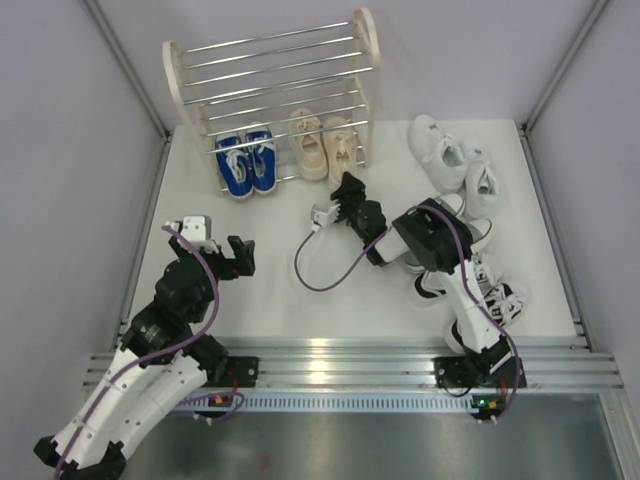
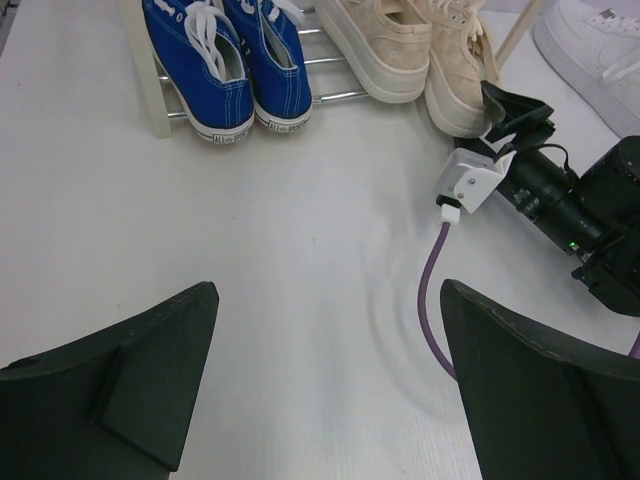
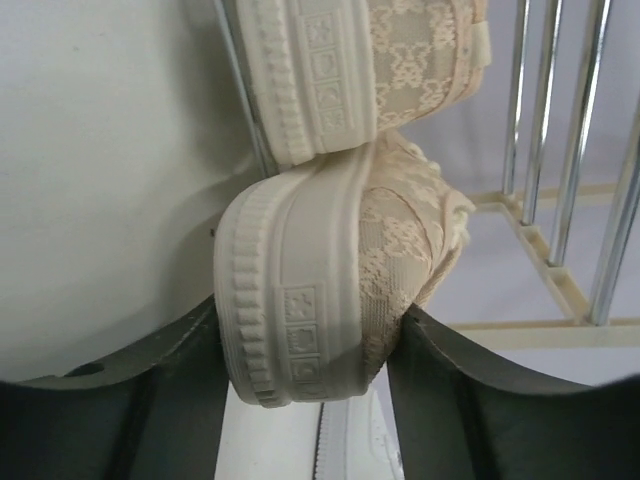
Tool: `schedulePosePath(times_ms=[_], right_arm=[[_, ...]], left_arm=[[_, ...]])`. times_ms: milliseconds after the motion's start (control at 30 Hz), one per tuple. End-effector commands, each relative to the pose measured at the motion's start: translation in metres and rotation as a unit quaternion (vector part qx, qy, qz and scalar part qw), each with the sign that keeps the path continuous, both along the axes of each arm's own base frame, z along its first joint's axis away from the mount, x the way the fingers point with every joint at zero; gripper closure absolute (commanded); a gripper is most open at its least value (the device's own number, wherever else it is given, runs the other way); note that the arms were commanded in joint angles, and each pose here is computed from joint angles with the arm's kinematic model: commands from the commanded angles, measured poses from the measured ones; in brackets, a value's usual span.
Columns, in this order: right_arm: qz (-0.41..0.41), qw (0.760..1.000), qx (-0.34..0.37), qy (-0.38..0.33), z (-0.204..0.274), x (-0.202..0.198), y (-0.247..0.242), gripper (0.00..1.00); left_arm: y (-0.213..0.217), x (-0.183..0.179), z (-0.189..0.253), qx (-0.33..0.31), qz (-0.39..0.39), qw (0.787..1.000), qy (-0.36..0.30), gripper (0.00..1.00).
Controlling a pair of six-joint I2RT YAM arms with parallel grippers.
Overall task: Place and organize the shoes onto the shoe shelf
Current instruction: Adjust the shoe at the shoe shelf.
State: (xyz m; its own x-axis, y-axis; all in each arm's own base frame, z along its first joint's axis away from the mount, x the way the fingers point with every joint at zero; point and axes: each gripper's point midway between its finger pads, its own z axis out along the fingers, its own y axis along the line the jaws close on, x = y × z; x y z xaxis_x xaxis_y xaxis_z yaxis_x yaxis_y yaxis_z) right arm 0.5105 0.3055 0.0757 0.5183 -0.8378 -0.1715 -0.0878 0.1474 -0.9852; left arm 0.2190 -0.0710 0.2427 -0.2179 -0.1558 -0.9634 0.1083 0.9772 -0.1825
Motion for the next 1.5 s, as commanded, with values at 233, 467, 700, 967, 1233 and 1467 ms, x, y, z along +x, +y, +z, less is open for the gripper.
schedulePosePath(times_ms=[233, 467, 700, 967, 1233, 1467], right_arm=[[0.011, 0.999, -0.001, -0.037, 0.014, 0.0, -0.014, 0.77], [0.027, 0.994, 0.018, -0.101, 0.057, 0.002, -0.014, 1.0], [0.031, 0.989, 0.033, -0.143, 0.093, 0.01, -0.015, 1.0], [0.047, 0.982, 0.015, -0.182, 0.125, 0.015, -0.02, 1.0], [0.056, 0.983, -0.038, -0.169, 0.135, 0.037, -0.035, 1.0], [0.075, 0.983, -0.072, -0.148, 0.127, 0.045, -0.033, 1.0]], left_arm=[[0.001, 0.002, 0.003, 0.0, 0.004, 1.0, -0.009, 0.02], [0.001, 0.002, 0.002, 0.001, 0.005, 1.0, -0.008, 0.02], [0.001, 0.002, 0.004, 0.0, 0.004, 1.0, -0.01, 0.02], [0.002, 0.002, 0.003, 0.001, 0.006, 1.0, -0.009, 0.02], [0.002, 0.001, 0.004, -0.001, 0.006, 1.0, -0.011, 0.02], [0.003, 0.001, 0.004, 0.0, 0.007, 1.0, -0.011, 0.02]])
